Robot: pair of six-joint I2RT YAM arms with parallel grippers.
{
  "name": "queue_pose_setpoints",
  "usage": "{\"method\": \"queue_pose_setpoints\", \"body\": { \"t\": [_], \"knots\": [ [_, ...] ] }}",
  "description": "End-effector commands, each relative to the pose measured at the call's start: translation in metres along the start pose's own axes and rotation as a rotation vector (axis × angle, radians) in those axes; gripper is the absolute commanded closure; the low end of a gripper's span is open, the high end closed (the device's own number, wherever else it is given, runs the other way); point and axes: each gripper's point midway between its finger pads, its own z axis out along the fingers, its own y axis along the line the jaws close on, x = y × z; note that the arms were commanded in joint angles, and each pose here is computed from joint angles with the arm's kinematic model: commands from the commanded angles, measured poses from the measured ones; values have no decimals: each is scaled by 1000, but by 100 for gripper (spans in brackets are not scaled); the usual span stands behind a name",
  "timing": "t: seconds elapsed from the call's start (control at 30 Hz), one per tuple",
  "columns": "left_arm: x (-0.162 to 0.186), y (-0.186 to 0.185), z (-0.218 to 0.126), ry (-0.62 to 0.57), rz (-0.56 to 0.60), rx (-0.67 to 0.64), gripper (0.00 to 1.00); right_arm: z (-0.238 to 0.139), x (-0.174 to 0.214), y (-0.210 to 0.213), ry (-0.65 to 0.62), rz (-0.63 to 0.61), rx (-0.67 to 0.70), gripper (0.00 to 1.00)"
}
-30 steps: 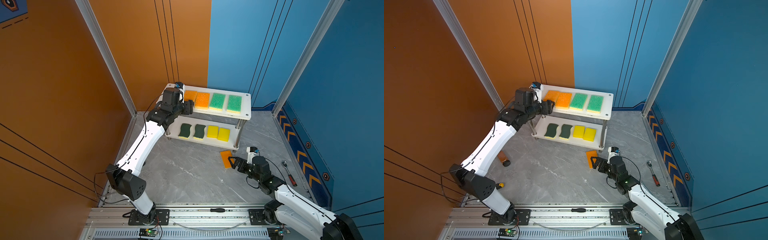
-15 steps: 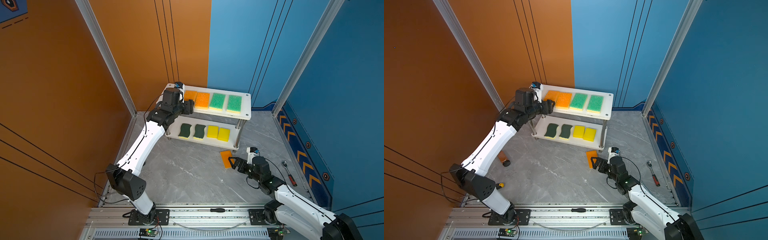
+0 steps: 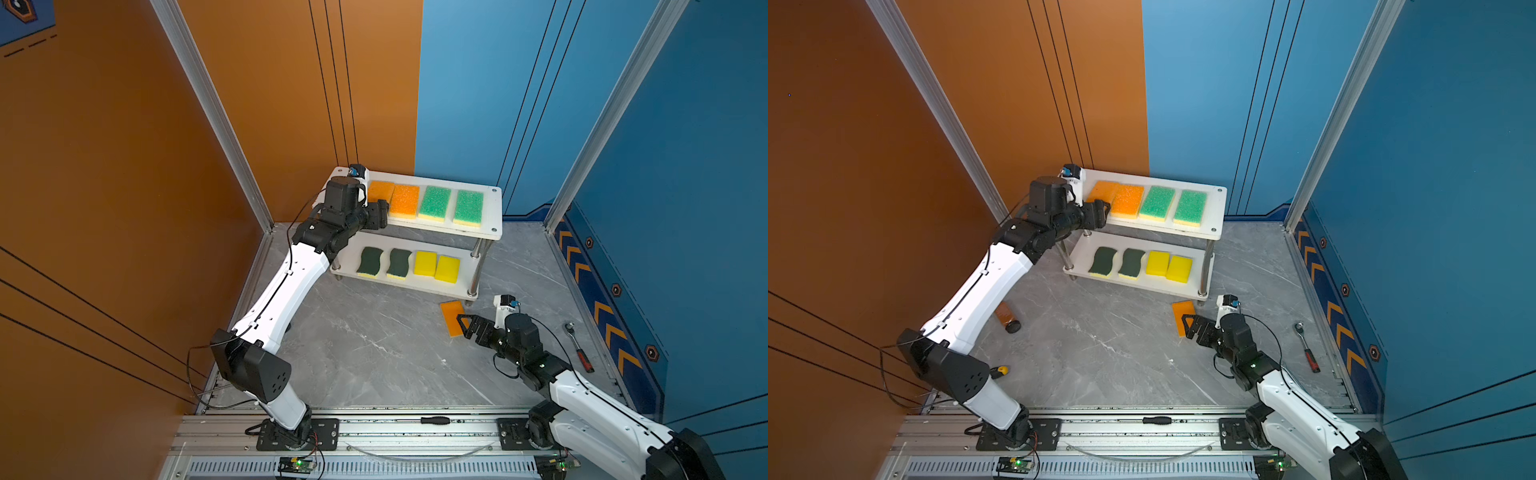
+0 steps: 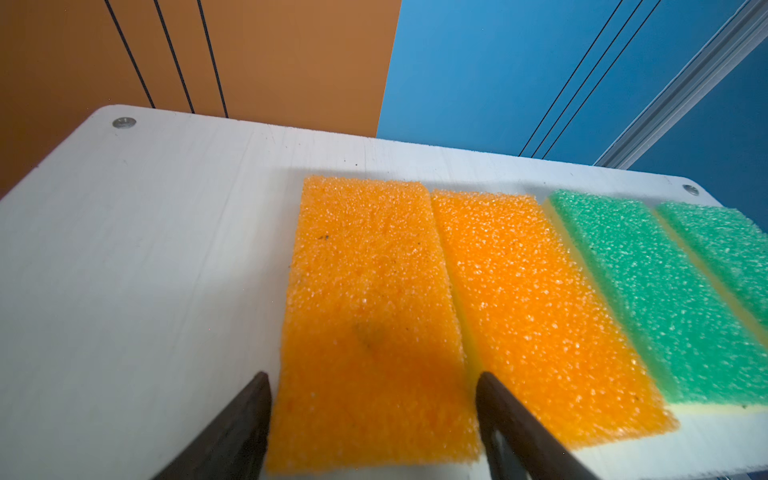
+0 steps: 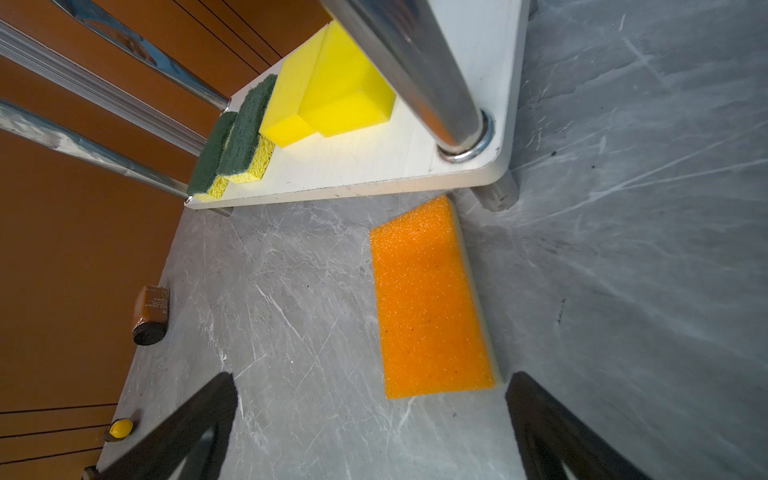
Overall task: Place and organize the cleaning sponges onto the shelf
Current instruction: 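Open the left gripper and release the orange sponge on the shelf top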
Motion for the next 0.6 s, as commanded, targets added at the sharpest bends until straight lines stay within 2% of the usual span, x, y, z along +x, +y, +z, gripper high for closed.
{"method": "queue_pose_setpoints", "body": {
  "t": [0.0, 0.57],
  "knots": [
    [-4, -4, -12, -17, -11, 10, 21, -2, 3, -10, -3, 16, 36, 0],
    [-6, -4, -17, -34, -12, 14, 20, -2, 4, -12, -3, 18, 38, 0]
  ]
}}
